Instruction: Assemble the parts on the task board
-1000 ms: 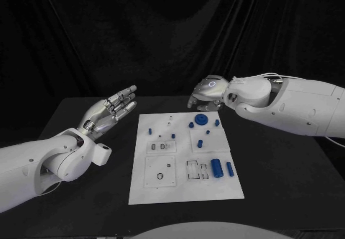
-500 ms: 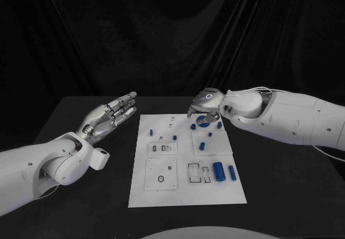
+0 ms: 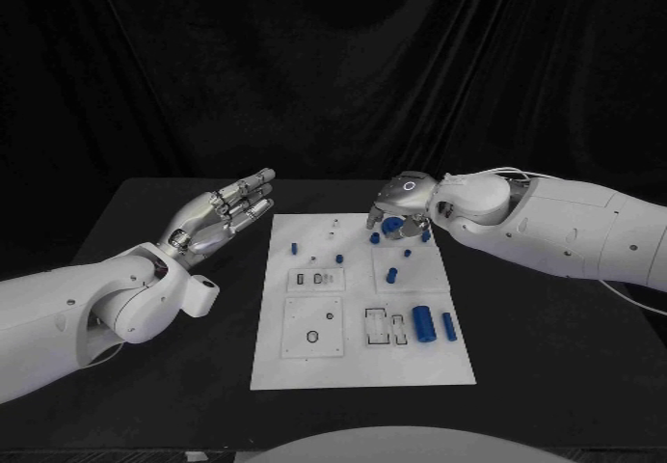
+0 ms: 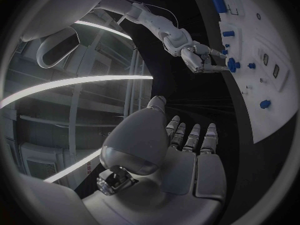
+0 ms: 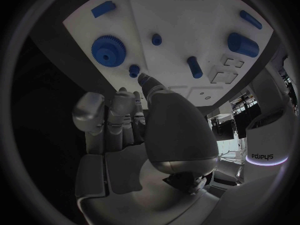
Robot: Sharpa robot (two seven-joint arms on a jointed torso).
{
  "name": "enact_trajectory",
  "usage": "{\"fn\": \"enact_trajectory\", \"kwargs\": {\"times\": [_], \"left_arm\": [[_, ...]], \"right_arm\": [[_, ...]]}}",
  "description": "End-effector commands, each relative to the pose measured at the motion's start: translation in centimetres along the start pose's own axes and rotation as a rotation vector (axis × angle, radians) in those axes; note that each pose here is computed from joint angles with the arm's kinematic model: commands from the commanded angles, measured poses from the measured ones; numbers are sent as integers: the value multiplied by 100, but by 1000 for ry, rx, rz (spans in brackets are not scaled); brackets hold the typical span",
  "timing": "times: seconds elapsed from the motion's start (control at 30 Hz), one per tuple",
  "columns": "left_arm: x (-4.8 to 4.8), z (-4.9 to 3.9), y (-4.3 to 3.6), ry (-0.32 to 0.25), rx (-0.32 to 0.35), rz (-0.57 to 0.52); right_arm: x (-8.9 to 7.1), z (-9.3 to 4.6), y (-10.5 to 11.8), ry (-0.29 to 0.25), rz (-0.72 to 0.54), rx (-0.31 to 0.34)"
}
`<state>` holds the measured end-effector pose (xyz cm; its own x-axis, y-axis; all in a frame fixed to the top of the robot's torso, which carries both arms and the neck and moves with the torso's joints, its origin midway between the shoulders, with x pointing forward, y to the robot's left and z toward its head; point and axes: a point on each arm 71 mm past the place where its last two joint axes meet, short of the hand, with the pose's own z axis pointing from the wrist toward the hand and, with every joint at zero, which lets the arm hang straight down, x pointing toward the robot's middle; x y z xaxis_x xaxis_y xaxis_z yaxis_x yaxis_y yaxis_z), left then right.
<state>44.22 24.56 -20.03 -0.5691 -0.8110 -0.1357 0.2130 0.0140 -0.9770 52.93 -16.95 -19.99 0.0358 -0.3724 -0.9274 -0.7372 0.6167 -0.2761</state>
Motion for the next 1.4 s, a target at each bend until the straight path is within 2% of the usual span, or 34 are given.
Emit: {"fn": "enact_trajectory", "kwargs": {"times": [0.03, 0.63, 0.9, 1.4], "left_arm": [[18, 14, -16, 22, 12, -11], [20, 27, 0, 40, 5, -24], [27, 35, 9, 47, -1, -28], [32, 50, 28, 60, -14, -35]], "right_arm": [[42, 17, 17, -10, 16, -18], [226, 111, 30, -79, 14, -12], [308, 143, 42, -88, 20, -6], [429, 195, 9, -70, 51, 13]]}}
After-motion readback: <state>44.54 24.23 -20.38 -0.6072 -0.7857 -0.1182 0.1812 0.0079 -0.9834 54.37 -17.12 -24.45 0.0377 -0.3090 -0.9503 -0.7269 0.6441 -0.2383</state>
